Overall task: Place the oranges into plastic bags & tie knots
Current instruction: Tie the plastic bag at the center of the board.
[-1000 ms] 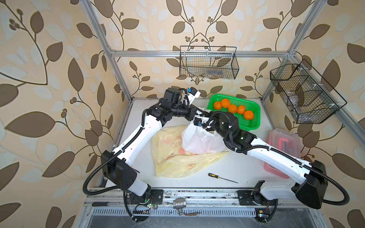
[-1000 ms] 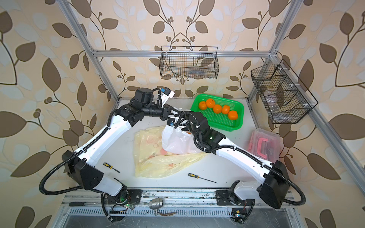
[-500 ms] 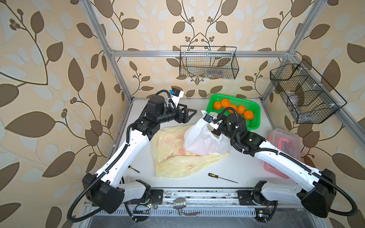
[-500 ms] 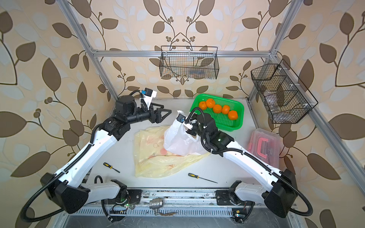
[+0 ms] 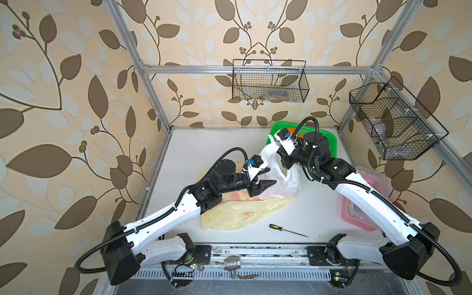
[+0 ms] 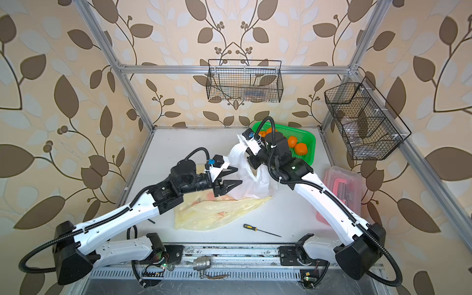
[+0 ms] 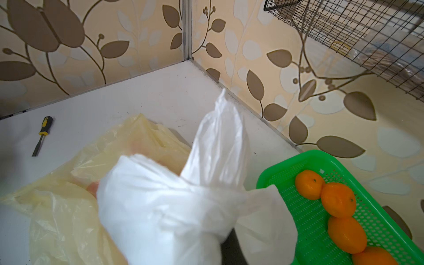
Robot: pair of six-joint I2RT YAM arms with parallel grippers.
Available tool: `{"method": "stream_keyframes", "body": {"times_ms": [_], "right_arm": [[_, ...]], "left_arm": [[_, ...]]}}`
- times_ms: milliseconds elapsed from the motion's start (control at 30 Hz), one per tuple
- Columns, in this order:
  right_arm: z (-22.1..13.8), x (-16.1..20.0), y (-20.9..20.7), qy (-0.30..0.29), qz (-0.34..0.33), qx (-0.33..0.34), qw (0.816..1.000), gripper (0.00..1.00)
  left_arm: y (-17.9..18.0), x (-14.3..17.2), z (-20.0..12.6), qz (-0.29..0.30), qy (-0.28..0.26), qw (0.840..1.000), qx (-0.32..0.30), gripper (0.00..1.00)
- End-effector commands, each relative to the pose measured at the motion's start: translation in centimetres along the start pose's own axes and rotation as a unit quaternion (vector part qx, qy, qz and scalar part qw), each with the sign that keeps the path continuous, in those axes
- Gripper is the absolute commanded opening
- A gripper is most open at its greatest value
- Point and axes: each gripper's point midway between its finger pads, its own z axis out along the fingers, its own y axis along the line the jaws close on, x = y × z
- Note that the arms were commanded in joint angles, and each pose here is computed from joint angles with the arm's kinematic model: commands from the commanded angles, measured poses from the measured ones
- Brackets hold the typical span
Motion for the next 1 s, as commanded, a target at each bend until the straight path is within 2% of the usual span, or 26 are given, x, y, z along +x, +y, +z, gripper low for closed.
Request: {"method": "stream_keyframes", "body": {"times_ms": [0, 133, 333, 433, 500, 533, 600, 633, 833, 967], "right_arm": [[-0.2, 0.0, 0.5, 0.017, 0.030, -0.023, 0.999, 0.00], [-0.6, -0.5, 0.6, 0.010, 0.039, -0.026, 0.999, 0.00], [-0.9, -0.9, 0.8, 0.004, 0.046, -0.036, 0.998, 0.00], [-1.0, -0.9, 0.4, 0.006, 0.049, -0.025, 0.998, 0.00], [-1.1, -0.7, -0.1, 0.014, 0.051, -0.014, 0.999, 0.00], [-1.1, -0.7, -0.2, 0.018, 0.053, -0.012, 0.998, 0.00], [-1.1, -0.5, -0.3, 0.026, 0.055, -0.011, 0.998, 0.00], [-1.1, -0.4, -0.2, 0.030, 0.056, -0.011, 0.998, 0.00], [-1.8, 0.1, -0.2, 0.040, 0.064, -0.010, 0.997, 0.00], [-2.2, 0.8, -0.3, 0.054, 0.066, -0.008, 0.996, 0.00]], "left_arm": [[0.6, -4.5, 1.1, 0.066, -0.093, 0.993, -0.039, 0.50], [1.6, -4.4, 2.5, 0.054, -0.118, 0.990, -0.057, 0.36], [3.4, -3.0, 4.2, 0.049, -0.098, 0.990, -0.090, 0.21], [4.4, -2.2, 4.7, 0.048, -0.090, 0.988, -0.115, 0.18], [5.5, -1.7, 4.9, 0.049, -0.084, 0.985, -0.142, 0.18], [6.3, -1.7, 5.1, 0.051, -0.083, 0.982, -0.163, 0.21], [7.8, -2.1, 5.1, 0.057, -0.082, 0.975, -0.201, 0.38], [8.6, -1.1, 5.9, 0.061, -0.068, 0.972, -0.215, 0.41], [11.9, -0.6, 5.5, 0.067, -0.065, 0.960, -0.264, 0.41], [13.5, -0.6, 4.4, 0.055, -0.070, 0.955, -0.283, 0.37]]}}
